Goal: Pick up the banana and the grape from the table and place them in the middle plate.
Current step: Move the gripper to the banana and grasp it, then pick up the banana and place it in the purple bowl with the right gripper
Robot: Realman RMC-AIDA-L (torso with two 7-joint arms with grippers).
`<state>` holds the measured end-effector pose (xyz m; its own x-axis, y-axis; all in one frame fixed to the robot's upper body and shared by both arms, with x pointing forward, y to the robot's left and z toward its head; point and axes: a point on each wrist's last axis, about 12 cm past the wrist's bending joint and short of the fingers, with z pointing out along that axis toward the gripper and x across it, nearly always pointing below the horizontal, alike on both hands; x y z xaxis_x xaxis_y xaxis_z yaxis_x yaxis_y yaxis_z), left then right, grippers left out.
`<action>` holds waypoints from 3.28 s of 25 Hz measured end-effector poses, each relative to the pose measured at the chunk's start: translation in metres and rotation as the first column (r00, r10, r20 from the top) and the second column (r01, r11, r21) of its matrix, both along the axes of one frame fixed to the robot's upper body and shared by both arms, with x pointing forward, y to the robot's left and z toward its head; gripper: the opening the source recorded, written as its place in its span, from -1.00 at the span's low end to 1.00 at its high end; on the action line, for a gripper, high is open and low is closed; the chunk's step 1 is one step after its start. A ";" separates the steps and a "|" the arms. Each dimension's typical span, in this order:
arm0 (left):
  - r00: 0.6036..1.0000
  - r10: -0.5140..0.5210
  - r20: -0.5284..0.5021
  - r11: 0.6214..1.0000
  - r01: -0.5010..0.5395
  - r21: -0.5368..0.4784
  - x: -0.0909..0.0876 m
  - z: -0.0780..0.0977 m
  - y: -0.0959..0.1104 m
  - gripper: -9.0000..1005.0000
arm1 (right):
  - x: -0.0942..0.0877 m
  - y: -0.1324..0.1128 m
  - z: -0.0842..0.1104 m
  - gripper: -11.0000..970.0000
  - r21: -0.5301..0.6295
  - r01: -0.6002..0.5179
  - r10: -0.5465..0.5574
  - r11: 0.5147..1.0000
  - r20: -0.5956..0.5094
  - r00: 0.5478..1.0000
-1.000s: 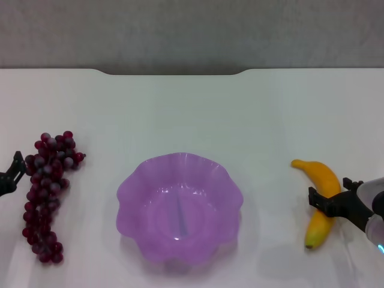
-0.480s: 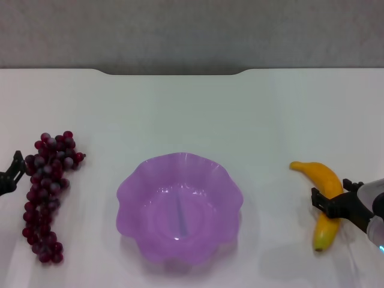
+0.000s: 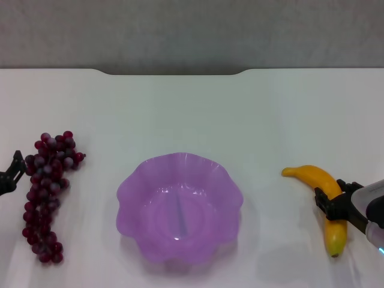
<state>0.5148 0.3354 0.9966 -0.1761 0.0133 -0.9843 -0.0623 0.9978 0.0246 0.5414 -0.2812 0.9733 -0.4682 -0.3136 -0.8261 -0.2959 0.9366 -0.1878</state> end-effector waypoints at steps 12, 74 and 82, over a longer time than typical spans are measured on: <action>1.000 0.001 -0.002 1.000 -0.001 0.002 0.000 0.000 0.001 0.78 | 0.001 -0.002 0.001 0.10 0.011 0.017 -0.017 1.000 0.008 1.000; 1.000 -0.009 -0.002 0.999 0.009 0.035 0.000 0.000 -0.001 0.78 | 0.027 0.122 0.053 0.11 0.148 -0.519 0.509 0.842 0.103 0.855; 1.000 -0.009 -0.002 0.999 0.009 0.034 0.000 0.000 -0.001 0.78 | 0.032 0.122 0.053 0.26 0.146 -0.491 0.485 0.859 0.074 0.871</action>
<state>0.5150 0.3341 0.9965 -0.1775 0.0486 -0.9829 -0.0534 0.9968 0.0590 0.5731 -0.1589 1.0264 -0.2604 -0.3614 -0.8953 -0.7189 0.6915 -0.0700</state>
